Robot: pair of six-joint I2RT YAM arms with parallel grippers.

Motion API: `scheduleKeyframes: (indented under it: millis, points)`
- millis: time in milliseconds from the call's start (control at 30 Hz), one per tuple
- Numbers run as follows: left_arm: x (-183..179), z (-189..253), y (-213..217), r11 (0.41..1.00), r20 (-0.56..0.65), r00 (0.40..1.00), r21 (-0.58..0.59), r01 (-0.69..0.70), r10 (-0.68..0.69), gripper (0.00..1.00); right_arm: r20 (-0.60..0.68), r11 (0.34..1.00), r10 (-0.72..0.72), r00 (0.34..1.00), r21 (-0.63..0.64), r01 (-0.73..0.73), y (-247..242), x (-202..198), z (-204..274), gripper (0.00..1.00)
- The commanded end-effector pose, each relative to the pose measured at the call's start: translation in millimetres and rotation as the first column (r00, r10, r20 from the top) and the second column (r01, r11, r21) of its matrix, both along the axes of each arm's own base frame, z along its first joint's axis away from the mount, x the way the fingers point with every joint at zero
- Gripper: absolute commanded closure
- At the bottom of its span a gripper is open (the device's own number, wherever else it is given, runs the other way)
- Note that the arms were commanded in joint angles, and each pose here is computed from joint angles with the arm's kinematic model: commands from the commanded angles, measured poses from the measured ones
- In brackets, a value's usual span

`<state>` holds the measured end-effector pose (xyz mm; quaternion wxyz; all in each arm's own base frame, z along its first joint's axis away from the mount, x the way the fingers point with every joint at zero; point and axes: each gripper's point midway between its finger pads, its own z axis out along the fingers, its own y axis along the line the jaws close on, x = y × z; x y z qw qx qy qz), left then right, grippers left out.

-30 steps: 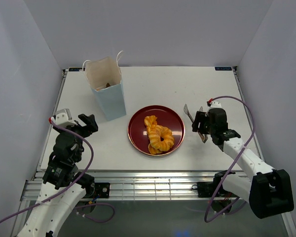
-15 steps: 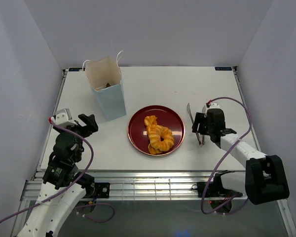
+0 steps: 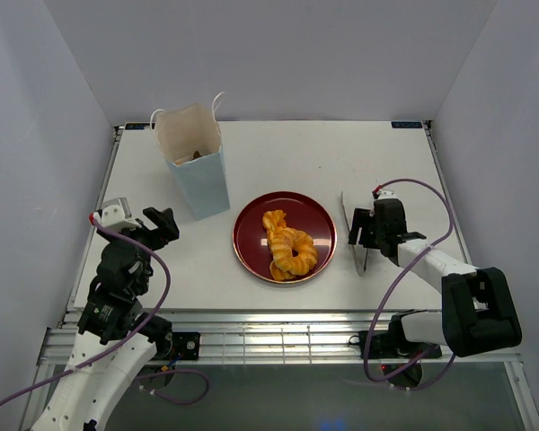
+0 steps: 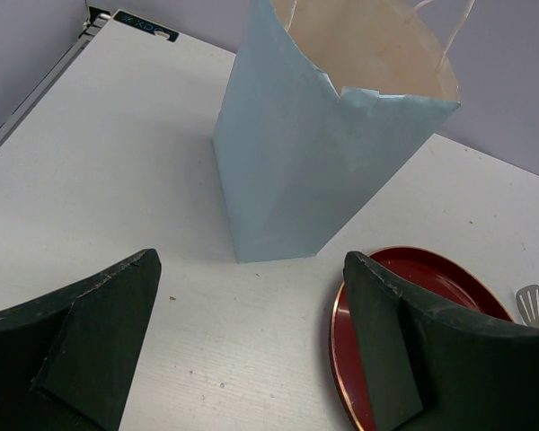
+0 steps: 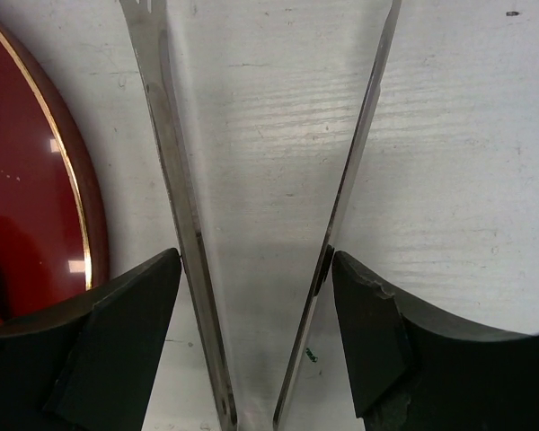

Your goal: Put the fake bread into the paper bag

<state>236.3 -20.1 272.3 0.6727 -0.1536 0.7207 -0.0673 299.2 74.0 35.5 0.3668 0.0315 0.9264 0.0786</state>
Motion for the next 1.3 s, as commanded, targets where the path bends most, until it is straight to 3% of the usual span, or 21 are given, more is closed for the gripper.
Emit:
scheduleKeyframes:
  millis: [0, 500, 667, 800, 967, 1133, 1267]
  points:
    - [0, 4, -2, 1.000, 0.015, 1.000, -0.004, 0.014, -0.013, 0.07, 0.042, 1.000, 0.006, 0.999, 0.004, -0.006, 2, 15, 10, 0.26]
    - [1, 2, -3, 1.000, 0.009, 1.000, 0.000, 0.017, -0.017, 0.07, 0.121, 0.996, 0.063, 0.991, 0.060, -0.071, 14, 11, 63, 0.18]
    - [2, 1, -4, 1.000, 0.003, 1.000, 0.004, 0.017, -0.017, 0.07, 0.206, 0.981, 0.130, 0.970, 0.118, -0.156, 30, 6, 100, 0.01]
    - [6, -3, -9, 0.999, -0.013, 0.999, 0.013, 0.040, -0.040, 0.07, 0.292, 0.971, 0.164, 0.942, 0.121, -0.206, 39, 5, 135, 0.10]
    - [9, -9, -11, 0.999, -0.039, 0.998, 0.023, 0.046, -0.045, 0.07, 0.369, 0.983, 0.147, 0.918, 0.053, -0.179, 37, 7, 171, 0.10]
    - [11, -11, -12, 0.998, -0.048, 0.998, 0.029, 0.049, -0.048, 0.07, 0.345, 0.994, 0.095, 0.934, -0.082, -0.071, 28, 13, 185, 0.10]
    - [15, -18, -15, 0.997, -0.081, 0.995, 0.046, 0.061, -0.057, 0.07, 0.379, 0.994, 0.089, 0.921, -0.097, -0.056, 39, 12, 206, 0.10]
